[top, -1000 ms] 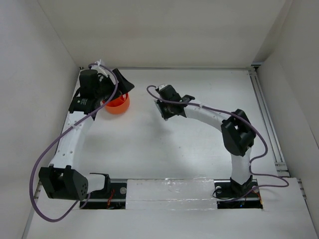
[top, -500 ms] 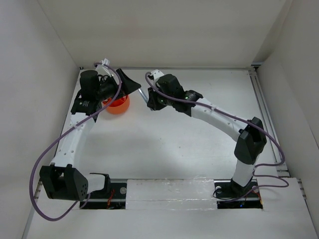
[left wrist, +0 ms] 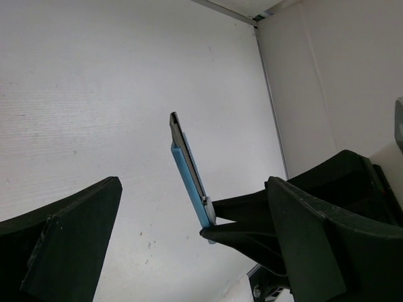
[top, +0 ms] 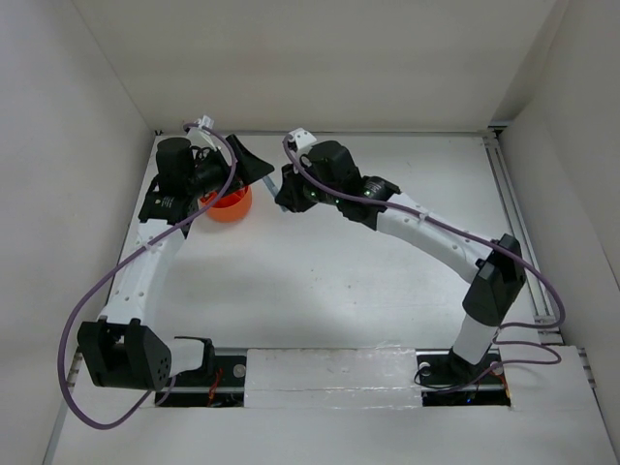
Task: Sort the stationery into containers
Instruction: Pick up the stationery from the center of the board, then place the stationery in the storage box.
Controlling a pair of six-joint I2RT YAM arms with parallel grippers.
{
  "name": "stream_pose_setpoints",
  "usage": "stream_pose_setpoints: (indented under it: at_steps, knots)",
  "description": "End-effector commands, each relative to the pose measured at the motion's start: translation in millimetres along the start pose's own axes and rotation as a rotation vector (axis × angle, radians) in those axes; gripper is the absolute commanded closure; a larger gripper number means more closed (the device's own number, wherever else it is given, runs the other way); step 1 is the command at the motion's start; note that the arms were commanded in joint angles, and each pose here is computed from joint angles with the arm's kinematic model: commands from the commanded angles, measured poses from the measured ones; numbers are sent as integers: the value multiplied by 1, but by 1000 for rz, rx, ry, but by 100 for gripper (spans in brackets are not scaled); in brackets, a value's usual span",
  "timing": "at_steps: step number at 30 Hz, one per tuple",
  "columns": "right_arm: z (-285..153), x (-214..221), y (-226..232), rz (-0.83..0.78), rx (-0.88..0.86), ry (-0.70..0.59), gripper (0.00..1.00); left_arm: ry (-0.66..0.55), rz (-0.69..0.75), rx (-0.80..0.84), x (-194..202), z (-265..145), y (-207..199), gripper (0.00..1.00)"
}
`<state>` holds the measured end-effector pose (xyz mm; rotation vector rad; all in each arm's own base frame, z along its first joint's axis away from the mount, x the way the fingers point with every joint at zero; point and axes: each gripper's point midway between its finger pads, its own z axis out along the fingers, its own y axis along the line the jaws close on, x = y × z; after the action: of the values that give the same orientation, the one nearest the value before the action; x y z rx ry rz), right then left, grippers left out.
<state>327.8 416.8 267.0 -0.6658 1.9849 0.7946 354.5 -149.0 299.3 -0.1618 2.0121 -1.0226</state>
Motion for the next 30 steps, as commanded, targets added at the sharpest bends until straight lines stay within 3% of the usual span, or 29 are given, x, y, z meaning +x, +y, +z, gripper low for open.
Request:
stream_pose_setpoints:
  at_steps: [1,6,10,11,14,15,16,17,18,22,23,27,30]
  knots:
    - [-28,-63,28,-7,-70,-189,100,-14,13,17,-3,-1,-3,3]
    - [-30,-69,43,-20,-137,-217,100,-8,-2,38,-3,1,-7,16]
    - [-24,-70,43,-12,-139,-218,100,-5,-5,89,-3,1,-15,40]
    - [-25,-74,45,-13,-142,-228,100,0,-9,85,-1,5,-11,55]
    - [-18,-74,46,-15,-152,-231,100,-2,-23,101,-3,8,-13,84]
    - [-19,-77,47,-16,-155,-240,94,-16,-11,112,-11,9,-17,100]
    - [-16,-72,45,-15,-153,-233,76,-23,-5,118,-14,8,-21,100]
    - [-19,-73,46,-16,-155,-241,6,-42,-5,99,-20,11,-18,100]
    - [-18,-69,33,-17,-94,-246,0,-62,46,86,-31,11,-21,100]
    - [-20,-49,-23,-7,79,-217,0,-201,134,-109,-79,4,-1,100]
    - [-16,-27,-39,3,109,-172,0,-244,154,-156,-92,-3,10,100]
    - [-19,9,-68,27,120,-108,0,-349,302,-410,-134,0,61,100]
    - [-26,22,-66,32,85,-92,0,-344,420,-464,-148,14,80,100]
